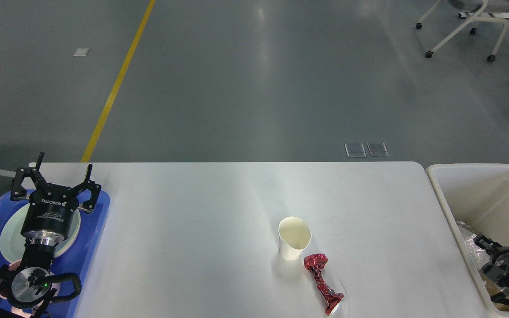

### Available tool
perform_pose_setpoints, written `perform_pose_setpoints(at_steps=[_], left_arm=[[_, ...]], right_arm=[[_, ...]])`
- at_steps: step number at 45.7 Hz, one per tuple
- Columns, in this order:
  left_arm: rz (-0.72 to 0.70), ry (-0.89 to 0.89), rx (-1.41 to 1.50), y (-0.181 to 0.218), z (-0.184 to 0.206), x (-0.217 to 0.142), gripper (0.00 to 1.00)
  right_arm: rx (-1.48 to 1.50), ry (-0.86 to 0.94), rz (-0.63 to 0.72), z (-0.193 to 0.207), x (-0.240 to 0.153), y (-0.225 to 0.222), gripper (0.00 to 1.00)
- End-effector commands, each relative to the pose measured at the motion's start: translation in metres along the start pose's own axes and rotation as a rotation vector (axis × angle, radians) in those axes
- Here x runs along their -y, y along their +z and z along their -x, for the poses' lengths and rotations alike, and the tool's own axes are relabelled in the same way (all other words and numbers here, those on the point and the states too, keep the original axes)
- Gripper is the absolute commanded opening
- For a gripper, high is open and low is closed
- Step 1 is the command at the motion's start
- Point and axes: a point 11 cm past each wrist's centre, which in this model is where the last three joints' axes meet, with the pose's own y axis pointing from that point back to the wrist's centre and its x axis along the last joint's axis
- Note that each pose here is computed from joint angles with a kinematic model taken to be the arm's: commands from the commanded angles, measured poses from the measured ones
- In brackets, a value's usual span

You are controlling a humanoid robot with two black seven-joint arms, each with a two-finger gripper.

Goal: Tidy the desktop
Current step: 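Lower the cup into the bin and open the right gripper, then raise the right gripper and move it toward the remaining paper cup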

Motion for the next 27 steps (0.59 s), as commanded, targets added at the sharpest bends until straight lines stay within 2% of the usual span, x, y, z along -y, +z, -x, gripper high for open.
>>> perform_pose_setpoints(at_steps=[1,13,21,27], left_arm=[[0.000,0.000,0.000,0.000,0.000,0.000,0.96],[-0.002,0.000,0.000,0.000,0.000,0.000,0.96],[-0.002,0.000,0.000,0.000,0.000,0.000,0.96],[-0.002,0.000,0.000,0.000,0.000,0.000,0.96]], right_arm=[[-0.004,0.001,0.002,-0.002,0.000,0.002,1.00],[-0.013,-0.047,-0.036,-0.054,-0.008,-0.017,1.00],[-0.150,-0.121,-0.106,-0.085,-0.028,-0.042,1.00],[-0.314,-0.249,-0.163,-0.119,-0.060,-0.079,1.00]])
